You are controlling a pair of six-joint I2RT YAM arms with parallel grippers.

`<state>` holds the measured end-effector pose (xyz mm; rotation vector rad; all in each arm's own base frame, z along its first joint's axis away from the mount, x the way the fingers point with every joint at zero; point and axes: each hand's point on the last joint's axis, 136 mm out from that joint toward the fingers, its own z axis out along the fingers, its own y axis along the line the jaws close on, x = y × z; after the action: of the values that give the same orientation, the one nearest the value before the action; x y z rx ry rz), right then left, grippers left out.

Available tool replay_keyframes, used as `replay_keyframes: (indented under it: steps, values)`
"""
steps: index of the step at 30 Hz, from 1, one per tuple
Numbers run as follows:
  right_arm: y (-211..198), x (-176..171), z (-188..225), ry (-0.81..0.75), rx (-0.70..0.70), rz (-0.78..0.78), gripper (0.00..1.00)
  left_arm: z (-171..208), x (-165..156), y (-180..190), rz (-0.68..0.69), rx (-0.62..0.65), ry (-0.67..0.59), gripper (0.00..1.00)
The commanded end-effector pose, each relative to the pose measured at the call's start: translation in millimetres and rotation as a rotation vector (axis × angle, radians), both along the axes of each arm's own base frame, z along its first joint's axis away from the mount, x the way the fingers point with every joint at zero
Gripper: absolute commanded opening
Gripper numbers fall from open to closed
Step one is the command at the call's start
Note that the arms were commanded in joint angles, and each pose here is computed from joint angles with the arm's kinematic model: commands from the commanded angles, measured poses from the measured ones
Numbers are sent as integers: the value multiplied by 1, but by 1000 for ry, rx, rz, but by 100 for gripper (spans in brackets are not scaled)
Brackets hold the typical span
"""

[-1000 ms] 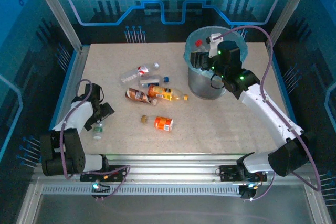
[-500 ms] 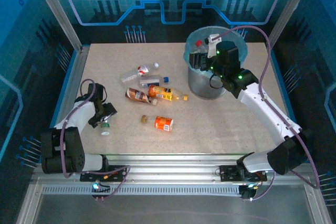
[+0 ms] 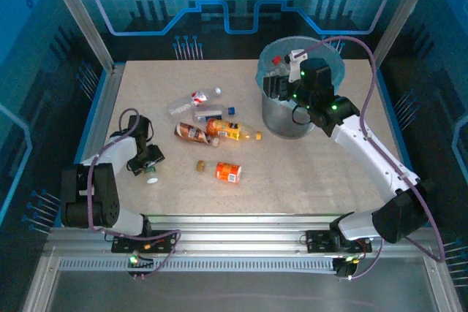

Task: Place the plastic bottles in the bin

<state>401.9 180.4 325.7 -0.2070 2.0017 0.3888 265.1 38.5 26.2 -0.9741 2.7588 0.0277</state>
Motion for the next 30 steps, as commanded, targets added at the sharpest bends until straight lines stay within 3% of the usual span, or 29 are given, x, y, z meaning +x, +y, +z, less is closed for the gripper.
replay_keyframes:
  steps: [1,6,10,15,20,24,30]
  values:
    - [-6,-8,13,-8,21,-21,77,13,14,-1,-37,8,-55,59]
    - [0,-17,12,3,4,-8,77,31,18,0,-40,29,-118,57]
    - [13,-28,21,-7,21,43,77,74,27,-6,-88,78,-282,56]
    - [64,-55,50,-84,100,285,76,161,40,-51,-287,86,-647,52]
    - [127,-96,77,-158,223,607,77,240,25,-105,-505,47,-968,49]
    - [171,-127,87,-160,246,781,80,275,9,-133,-617,32,-1122,48]
    - [212,-138,87,-113,260,834,85,297,-1,-167,-764,45,-1219,46]
